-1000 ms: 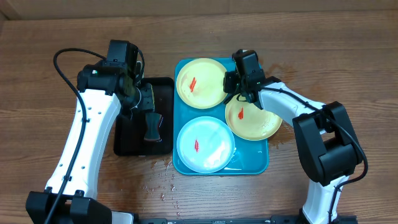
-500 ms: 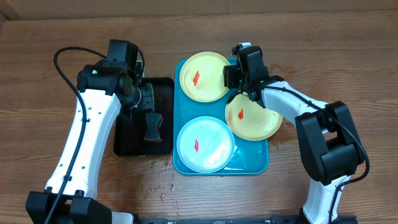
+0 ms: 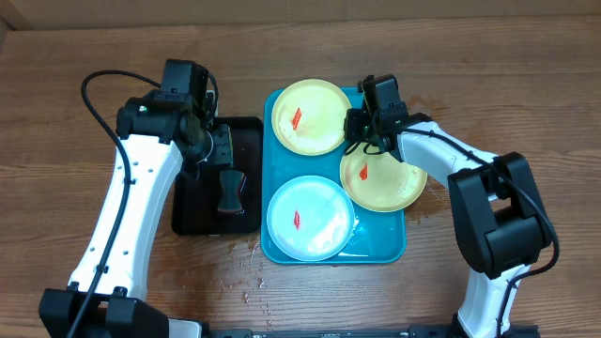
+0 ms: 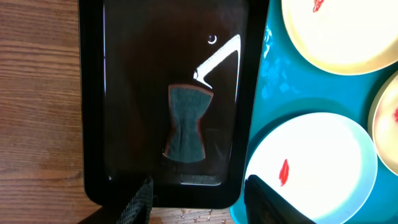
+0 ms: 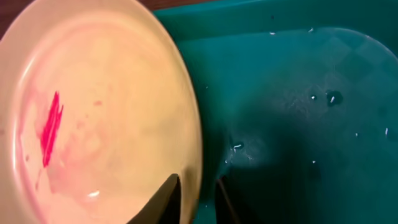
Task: Clean dirty plates on tray and stack at the side
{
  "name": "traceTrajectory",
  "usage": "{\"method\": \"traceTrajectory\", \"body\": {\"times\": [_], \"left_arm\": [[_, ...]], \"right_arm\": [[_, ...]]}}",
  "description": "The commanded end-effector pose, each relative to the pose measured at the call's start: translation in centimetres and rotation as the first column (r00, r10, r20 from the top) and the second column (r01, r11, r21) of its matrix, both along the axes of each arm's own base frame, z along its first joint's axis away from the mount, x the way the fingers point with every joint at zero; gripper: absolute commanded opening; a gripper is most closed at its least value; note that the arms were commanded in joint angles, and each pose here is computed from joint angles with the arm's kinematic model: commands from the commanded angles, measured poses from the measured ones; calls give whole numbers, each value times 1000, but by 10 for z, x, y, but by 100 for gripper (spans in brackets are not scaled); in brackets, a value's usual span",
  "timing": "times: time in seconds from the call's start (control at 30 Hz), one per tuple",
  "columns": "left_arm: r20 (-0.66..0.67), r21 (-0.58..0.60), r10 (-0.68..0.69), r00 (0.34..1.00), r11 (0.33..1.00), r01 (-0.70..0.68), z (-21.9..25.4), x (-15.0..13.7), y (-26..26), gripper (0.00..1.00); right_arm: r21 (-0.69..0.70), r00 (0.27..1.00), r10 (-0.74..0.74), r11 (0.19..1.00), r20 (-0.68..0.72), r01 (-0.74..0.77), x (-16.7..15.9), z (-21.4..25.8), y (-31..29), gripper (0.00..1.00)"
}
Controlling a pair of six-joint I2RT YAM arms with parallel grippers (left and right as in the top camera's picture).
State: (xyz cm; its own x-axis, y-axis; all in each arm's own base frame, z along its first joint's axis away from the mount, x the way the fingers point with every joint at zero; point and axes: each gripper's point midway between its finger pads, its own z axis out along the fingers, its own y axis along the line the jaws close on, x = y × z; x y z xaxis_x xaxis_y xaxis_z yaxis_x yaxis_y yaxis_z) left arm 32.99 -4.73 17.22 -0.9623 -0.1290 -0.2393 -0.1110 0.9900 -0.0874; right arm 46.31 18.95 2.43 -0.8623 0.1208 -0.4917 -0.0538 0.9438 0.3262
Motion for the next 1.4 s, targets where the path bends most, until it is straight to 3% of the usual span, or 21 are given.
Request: {"method": "traceTrajectory", "body": {"times": [0.0, 0.13, 0.33, 0.5, 0.67, 0.7, 0.77, 0.8, 0.87, 1.0, 1.23, 1.37], "left_arm": [[-12, 11, -15, 1000, 1000, 15, -5, -1, 0, 49], [-16, 12, -15, 1000, 1000, 15, -5, -1, 0, 49], [-17, 13, -19, 1000, 1000, 19, -5, -2, 0, 44], [-47, 17, -18, 999, 1000, 19, -7, -9, 1, 45], [-42, 16, -18, 999, 1000, 19, -7, -8, 1, 45], [-40, 15, -18, 999, 1000, 19, -7, -7, 1, 45], [-41, 15, -18, 999, 1000, 19, -7, -7, 1, 45], [-40, 15, -18, 999, 1000, 19, -7, -7, 1, 45], [-40, 15, -18, 999, 1000, 19, -7, -7, 1, 45], [-32, 14, -18, 999, 1000, 18, -6, -5, 0, 45], [-26, 14, -18, 999, 1000, 18, -6, -4, 0, 44], [-26, 14, -18, 999, 1000, 18, -6, -4, 0, 44]], "right_arm": [[27, 1000, -13, 1000, -8, 13, 2, 1, 3, 17], [26, 1000, -13, 1000, -6, 13, 2, 1, 3, 4], [-10, 999, 49, 999, 15, -48, 4, 4, 2, 4], [-35, 998, 53, 998, -46, -54, 9, 24, -13, 4], [12, 994, 68, 998, -82, -67, 8, 36, -13, 4], [14, 994, 69, 998, -83, -68, 8, 36, -12, 9], [14, 994, 68, 998, -84, -67, 8, 35, -13, 33], [15, 994, 69, 998, -84, -68, 8, 35, -12, 39], [29, 995, 48, 999, -93, -46, 8, 36, -12, 42], [49, 993, 10, 999, -118, -4, 5, 33, -11, 40], [43, 988, 12, 999, -154, -6, -6, 19, -7, 27], [15, 982, -29, 999, -186, 32, -9, 4, -14, 27]]}}
